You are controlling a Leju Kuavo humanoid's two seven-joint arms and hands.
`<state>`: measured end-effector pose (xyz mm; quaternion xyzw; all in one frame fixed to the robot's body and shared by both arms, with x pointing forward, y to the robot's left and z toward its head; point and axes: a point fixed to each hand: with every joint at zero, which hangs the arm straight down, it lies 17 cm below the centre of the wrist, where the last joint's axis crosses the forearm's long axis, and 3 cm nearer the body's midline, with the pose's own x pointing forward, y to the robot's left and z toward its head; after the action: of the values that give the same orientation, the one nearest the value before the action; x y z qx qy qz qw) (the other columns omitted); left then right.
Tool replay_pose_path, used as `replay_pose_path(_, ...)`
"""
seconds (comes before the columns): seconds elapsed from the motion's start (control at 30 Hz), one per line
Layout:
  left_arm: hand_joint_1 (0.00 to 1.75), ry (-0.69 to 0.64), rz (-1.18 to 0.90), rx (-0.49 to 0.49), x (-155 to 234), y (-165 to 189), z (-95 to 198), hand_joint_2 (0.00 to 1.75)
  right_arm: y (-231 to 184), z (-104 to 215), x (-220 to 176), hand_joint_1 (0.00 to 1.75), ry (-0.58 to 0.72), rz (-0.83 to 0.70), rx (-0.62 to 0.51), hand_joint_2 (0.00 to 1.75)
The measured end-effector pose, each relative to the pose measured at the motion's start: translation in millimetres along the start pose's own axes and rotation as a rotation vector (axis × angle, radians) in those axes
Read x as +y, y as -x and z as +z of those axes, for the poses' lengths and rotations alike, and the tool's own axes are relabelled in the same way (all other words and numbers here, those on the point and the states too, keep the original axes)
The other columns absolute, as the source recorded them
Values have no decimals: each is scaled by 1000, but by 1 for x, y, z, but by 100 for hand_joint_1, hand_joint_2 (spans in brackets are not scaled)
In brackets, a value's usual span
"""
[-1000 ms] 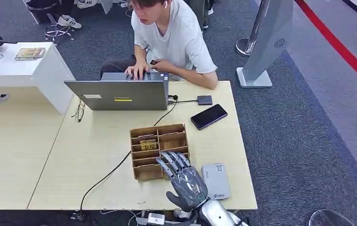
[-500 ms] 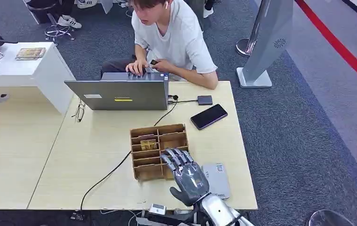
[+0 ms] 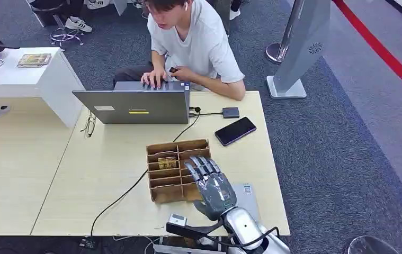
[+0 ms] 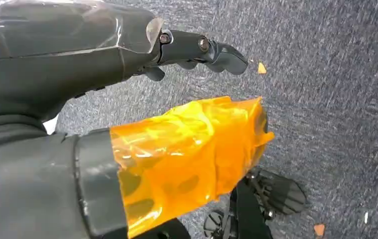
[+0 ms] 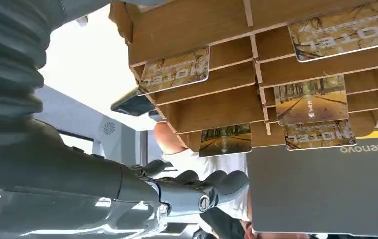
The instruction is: Pass the card to the sensor for recognition and then transmit it.
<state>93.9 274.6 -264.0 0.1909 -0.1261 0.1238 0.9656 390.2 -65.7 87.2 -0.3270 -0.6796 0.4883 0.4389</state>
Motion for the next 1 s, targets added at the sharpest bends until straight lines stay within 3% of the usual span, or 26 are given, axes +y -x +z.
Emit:
replay_pose_path(0.47,0,-13,-13,-12,4,-2,-1,0,16,2,12,24,-25,16,36,175)
replay_pose_path(0.5,0,-15,-13,-12,4,-2,-1,0,17,2,12,47,-25,17,37,175)
replay_pose_path(0.53,0,-18,-13,-13,5,-2,-1,0,17,3,12,47,-26,17,38,175)
replay_pose_path(0.57,0,-21,-13,-15,6,-3,-1,0,18,3,12,72,-26,17,39,175)
replay_pose_path(0.73,0,-33,-13,-28,9,-7,-2,0,23,3,13,65,-23,18,50,175)
replay_pose_path(0.87,0,-31,-12,-31,7,-10,-2,0,24,2,11,86,-15,17,53,175)
replay_pose_path(1.0,0,-34,-13,-31,8,-11,-3,0,25,2,11,77,-14,17,55,175)
